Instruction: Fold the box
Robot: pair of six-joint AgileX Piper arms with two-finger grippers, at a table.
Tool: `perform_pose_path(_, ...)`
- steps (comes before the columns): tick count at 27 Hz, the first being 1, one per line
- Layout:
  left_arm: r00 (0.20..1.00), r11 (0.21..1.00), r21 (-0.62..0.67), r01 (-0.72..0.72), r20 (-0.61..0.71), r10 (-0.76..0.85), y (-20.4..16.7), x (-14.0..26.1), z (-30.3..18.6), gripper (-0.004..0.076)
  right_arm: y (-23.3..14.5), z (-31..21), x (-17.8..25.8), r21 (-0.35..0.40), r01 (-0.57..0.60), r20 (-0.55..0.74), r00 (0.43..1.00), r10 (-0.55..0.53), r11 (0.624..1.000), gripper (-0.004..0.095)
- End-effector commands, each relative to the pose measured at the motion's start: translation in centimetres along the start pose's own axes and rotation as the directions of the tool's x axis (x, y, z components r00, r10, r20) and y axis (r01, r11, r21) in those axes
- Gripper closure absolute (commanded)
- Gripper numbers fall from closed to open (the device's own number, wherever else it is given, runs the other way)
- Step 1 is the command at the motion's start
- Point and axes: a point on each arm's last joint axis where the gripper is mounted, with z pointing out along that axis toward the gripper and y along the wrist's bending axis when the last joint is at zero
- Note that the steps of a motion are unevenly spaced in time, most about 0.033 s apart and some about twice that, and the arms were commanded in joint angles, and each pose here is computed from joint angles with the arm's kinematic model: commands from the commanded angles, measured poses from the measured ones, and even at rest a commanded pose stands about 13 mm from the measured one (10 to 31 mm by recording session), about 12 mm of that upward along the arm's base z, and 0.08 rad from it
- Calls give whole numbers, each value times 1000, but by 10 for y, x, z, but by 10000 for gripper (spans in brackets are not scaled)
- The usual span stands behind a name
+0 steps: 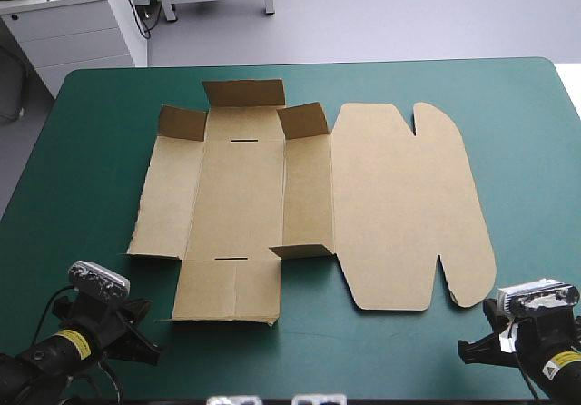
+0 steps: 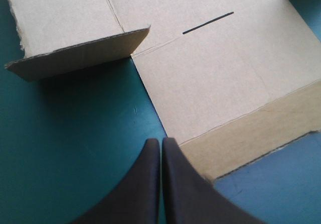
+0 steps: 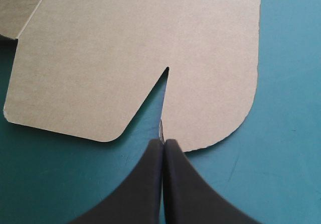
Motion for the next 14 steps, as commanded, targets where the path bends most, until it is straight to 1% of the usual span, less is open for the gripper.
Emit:
perform_pose_path(1,998,1000,7,3,68,-3,0,-11,-4,731,0,-5,-12,4,9,74,997,-10,1000,922)
perform_pose_path(9,998,1000,7,3,68,-3,0,-11,-4,731,0,-5,-12,4,9,74,997,-10,1000,922)
perform_pose_path(14,995,1000,6,-3,104,3,0,-15,-5,731,0,-5,-13,5,9,81,997,-10,1000,922)
